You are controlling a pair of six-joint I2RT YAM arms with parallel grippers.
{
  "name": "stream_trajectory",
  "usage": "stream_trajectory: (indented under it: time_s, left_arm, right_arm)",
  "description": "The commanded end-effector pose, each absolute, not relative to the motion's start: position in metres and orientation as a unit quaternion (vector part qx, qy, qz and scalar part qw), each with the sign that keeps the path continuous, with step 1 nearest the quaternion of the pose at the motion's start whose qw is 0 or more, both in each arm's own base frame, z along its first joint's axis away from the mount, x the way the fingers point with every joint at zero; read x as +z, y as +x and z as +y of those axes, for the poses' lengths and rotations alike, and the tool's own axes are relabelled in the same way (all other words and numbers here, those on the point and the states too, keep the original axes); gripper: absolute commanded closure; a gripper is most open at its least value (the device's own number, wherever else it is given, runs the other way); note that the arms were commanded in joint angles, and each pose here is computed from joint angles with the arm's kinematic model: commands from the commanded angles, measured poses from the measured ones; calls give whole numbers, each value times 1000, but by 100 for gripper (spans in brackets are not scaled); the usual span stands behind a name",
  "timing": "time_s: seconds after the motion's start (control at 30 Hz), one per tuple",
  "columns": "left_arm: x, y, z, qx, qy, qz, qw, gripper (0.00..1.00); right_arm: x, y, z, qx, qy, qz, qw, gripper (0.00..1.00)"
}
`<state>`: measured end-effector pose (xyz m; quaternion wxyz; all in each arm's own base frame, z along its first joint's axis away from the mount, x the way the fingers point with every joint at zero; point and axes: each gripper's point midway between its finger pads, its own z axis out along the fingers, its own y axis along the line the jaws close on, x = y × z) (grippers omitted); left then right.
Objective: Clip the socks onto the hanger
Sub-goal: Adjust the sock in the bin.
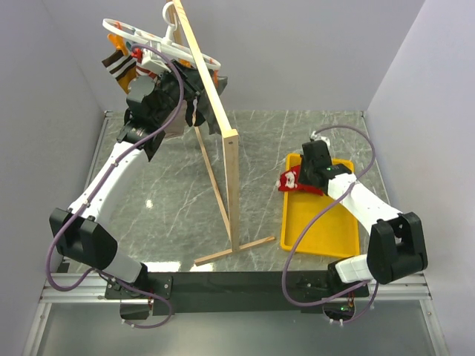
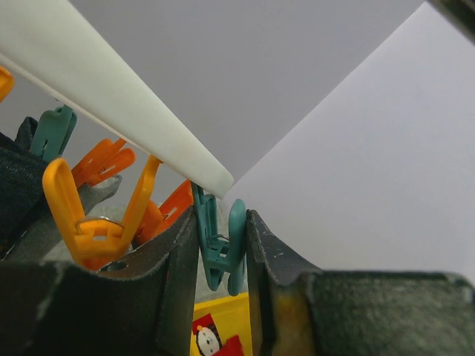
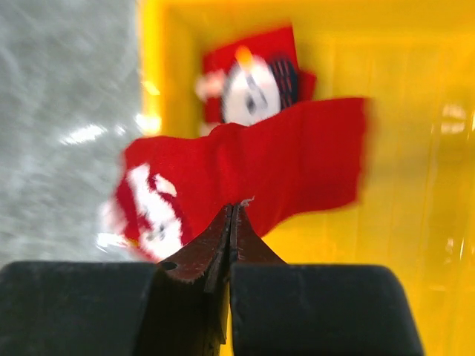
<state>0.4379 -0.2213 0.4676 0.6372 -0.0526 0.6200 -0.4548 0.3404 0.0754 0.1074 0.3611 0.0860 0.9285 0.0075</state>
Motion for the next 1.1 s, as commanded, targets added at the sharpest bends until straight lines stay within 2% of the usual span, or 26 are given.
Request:
stream_trajectory:
  time_s: [0.0,0.23,0.27,0.3,0.37,0.4,0.43,0.53,0.6,0.8,0.87,1.07]
  left_arm:
    - [515,417,-207,-457,-48,567,683,73]
    - [514,419,-208,-459,-48,567,682,73]
    - [514,418,-208,-460,-48,567,681,73]
    - [514,419,-208,-460,-48,567,681,73]
    - [514,419,-207,-459,-49,567,682,73]
    - [513,419,-208,-458,-49,569,681,73]
    - [513,419,-207,-458,-49,568,682,73]
    - [514,418,-206,-457,-48,567,684,73]
    - [514,418,-207,-456,-47,568,683,73]
    - [513,418,-208,-458,-45,568,682,73]
    - [514,416,-207,-458,-45,568,682,73]
    - [513,416,-206,-454,-46,569,684,73]
  right_arm:
    - [88,318,65,-10,94,940,327,100]
    - [79,318,65,-18,89,947,308,100]
    - [77,315,65,-22,85,951,298,95]
    - [77,315,66,-21,80,952,294,81]
    - [82,315,72,-6,66,956,287,62]
    - [86,315,75,1,63,956,288,49]
    - [98,317,78,13,65,952,300,46]
    - [121,314,87,53,53,941,330,43]
    - [143,316,94,85,42,921,378,40]
    - [154,309,121,164,2,892,422,38]
    - [153,305,133,160,-15,895,417,36]
    - [131,295,139,45,-69,914,397,36]
